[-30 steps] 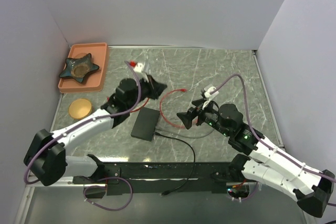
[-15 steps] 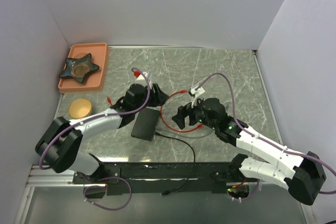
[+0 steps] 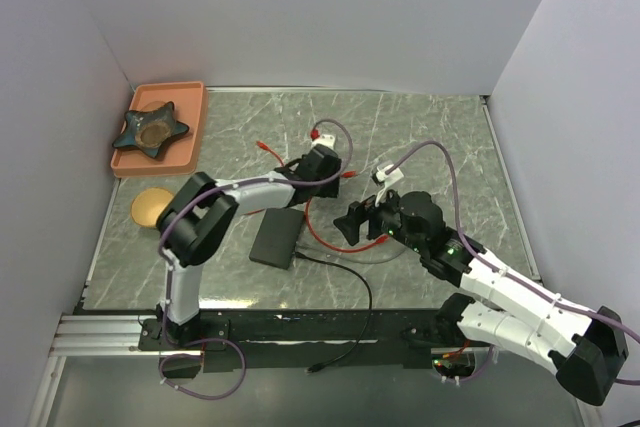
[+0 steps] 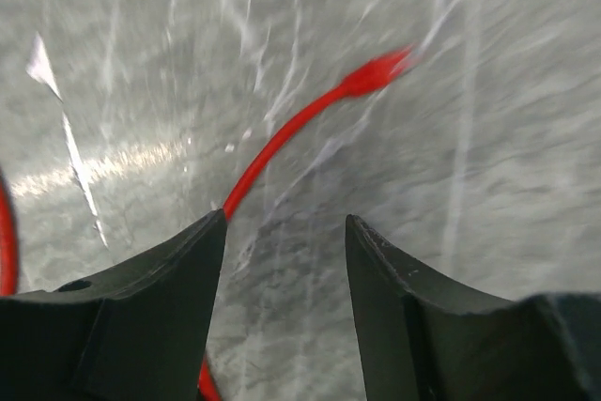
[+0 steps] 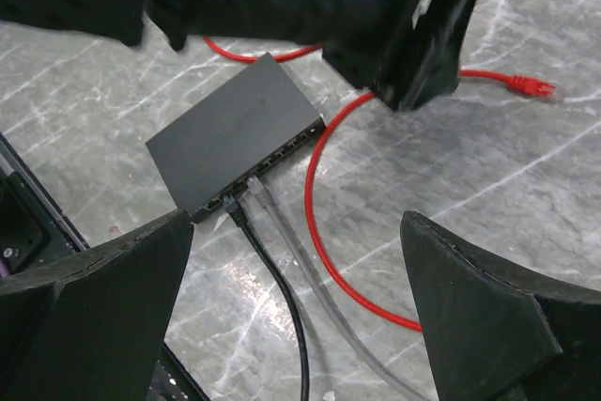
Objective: Insert the plug into the switch port
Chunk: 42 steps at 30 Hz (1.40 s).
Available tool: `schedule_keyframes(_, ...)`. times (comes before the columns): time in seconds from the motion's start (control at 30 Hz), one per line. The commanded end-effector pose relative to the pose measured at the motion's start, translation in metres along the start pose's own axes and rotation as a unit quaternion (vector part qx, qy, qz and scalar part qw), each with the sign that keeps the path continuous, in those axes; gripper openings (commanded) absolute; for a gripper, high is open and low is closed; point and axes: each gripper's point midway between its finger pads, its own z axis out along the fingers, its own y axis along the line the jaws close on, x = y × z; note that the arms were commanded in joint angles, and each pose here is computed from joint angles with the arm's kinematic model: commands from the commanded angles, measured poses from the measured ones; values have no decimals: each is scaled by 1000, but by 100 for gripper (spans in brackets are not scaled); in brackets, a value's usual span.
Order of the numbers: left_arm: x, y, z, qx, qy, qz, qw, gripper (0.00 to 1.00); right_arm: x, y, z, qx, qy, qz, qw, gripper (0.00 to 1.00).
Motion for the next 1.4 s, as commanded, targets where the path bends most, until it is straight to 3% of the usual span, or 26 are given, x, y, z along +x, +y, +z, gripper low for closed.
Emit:
schedule_keyframes(0.0,4,5,12,-44,6,34,998,59,-7,-8,-5,17,-19,-3,1000,99)
schedule_keyframes(0.3,29,14,27,-62,19,43,997,58,-3,-10,-4,17,-16,-6,1000,99)
schedule_keyframes(0.7,-15,4,-20,-18,-74,20,997,61,1,-7,3,8,-7,-5,1000,99)
schedule_keyframes(1.07,9,30,14,-83,-19,38,996,60,5,-8,5,7,2,-3,1000,99)
schedule_keyframes(1.37,27,45,27,-65,5,20,998,55,7,-8,8,8,8,-5,1000,99)
